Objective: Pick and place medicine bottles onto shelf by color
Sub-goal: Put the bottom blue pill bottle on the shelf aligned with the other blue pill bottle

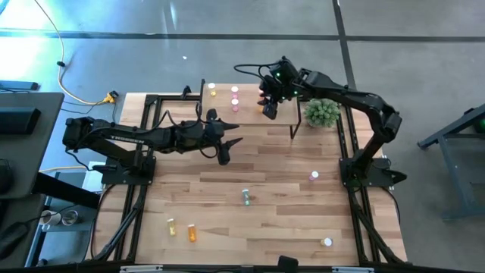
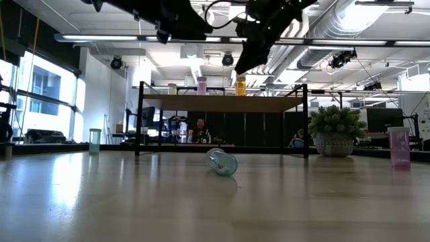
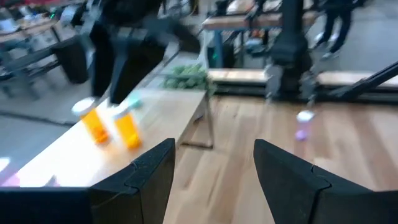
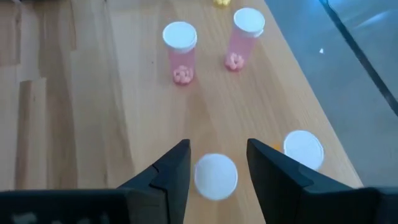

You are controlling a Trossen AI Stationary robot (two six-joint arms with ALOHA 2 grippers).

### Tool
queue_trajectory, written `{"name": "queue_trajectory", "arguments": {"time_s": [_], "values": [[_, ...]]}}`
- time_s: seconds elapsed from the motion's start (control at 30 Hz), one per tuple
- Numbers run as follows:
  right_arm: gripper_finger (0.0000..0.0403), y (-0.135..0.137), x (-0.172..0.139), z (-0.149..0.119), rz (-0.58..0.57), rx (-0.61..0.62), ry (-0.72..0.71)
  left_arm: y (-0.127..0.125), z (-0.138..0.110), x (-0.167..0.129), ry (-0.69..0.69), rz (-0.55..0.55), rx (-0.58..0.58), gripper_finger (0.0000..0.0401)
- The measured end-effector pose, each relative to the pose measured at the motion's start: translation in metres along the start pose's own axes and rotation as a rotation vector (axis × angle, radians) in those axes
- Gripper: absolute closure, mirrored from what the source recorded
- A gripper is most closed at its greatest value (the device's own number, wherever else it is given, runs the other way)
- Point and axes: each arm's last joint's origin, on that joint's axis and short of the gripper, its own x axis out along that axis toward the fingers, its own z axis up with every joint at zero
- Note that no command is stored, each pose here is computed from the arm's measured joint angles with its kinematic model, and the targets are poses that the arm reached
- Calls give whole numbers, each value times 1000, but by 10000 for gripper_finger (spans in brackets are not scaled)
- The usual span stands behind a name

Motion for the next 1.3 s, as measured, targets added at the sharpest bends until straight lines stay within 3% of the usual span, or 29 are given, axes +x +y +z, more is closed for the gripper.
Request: {"name": "queue_trajectory", "arguments": {"time_s": [0.3,0.7,1.03,1.3], "values": [[253,23,-20,13,63,-100,28,2,-1,-27,116,79,-5,192],[253,76,-40,-5,206,-202,59,-12,-16,-66,332,25,-77,192],[253,124,-37,-41,301,-42,107,-22,-17,-72,336,-13,-82,192],[253,172,-38,-46,325,83,150,-24,-18,-71,348,-49,-85,192]]}}
